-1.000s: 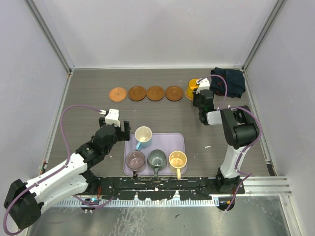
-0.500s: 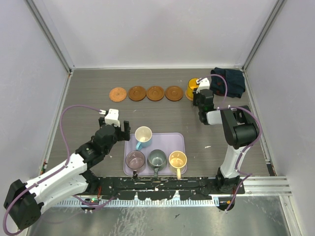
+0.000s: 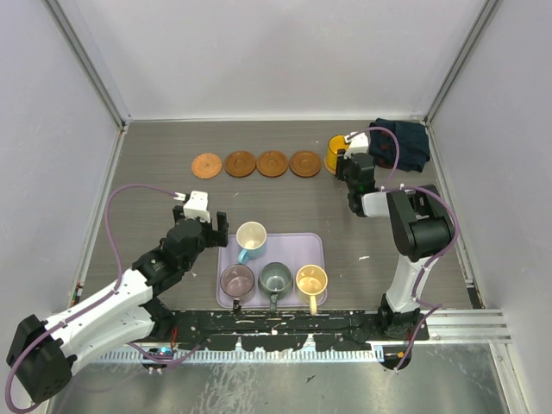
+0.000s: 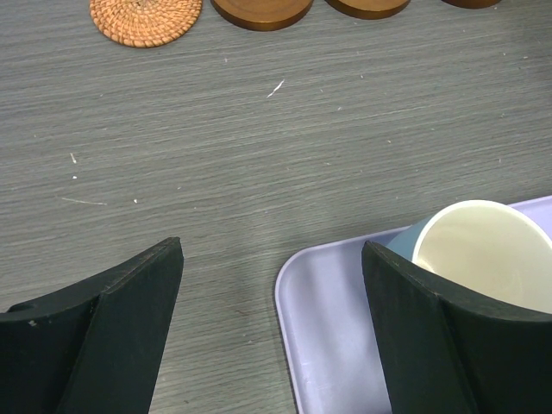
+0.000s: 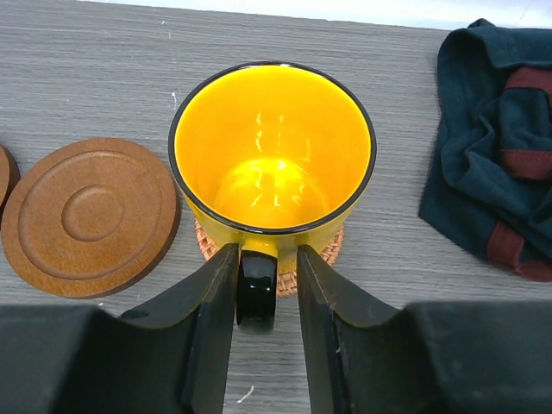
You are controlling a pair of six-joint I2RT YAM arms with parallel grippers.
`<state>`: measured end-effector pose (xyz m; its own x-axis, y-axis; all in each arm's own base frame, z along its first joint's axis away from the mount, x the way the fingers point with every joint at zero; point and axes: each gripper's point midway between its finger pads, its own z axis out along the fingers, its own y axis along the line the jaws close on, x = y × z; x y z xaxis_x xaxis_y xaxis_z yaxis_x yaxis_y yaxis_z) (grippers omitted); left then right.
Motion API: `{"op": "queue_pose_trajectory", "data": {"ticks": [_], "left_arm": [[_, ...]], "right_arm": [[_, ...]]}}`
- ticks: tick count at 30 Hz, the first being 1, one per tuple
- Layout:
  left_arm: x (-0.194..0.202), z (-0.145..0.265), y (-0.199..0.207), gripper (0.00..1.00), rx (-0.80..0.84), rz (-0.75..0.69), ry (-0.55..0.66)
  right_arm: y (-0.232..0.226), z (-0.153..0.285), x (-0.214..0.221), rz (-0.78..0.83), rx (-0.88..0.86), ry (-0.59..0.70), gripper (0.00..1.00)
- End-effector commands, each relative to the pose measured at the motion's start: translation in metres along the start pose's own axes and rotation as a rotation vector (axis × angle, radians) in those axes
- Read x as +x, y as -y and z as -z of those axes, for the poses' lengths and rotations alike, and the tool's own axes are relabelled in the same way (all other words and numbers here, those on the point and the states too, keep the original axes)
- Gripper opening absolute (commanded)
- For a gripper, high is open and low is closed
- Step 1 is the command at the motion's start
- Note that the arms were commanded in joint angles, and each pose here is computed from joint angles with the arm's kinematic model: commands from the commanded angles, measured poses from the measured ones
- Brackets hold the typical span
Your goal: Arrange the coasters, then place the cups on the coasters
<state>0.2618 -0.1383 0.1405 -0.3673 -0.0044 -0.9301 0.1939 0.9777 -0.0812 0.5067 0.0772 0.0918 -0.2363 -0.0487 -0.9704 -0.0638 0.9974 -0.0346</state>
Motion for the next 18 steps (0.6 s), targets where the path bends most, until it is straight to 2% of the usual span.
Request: {"op": "queue_pose_trajectory", "data": {"ticks": [1, 11, 18], "left_arm": [[-0.018, -0.001, 0.0, 0.86, -0.007, 0.046, 0.07], [-0.02, 0.002, -0.001, 0.86, -0.009, 0.049, 0.077], [-0.02, 0.003, -0.001, 0.86, -0.006, 0.053, 0.076]], "right_arm": [[-0.001, -0.004, -0.048, -0.021, -0.001, 0.138, 0.39], [-0.002, 0.008, -0.048, -0.031, 0.005, 0.144, 0.45], [0.003, 0.032, -0.068, -0.049, 0.073, 0.197, 0.49]]}}
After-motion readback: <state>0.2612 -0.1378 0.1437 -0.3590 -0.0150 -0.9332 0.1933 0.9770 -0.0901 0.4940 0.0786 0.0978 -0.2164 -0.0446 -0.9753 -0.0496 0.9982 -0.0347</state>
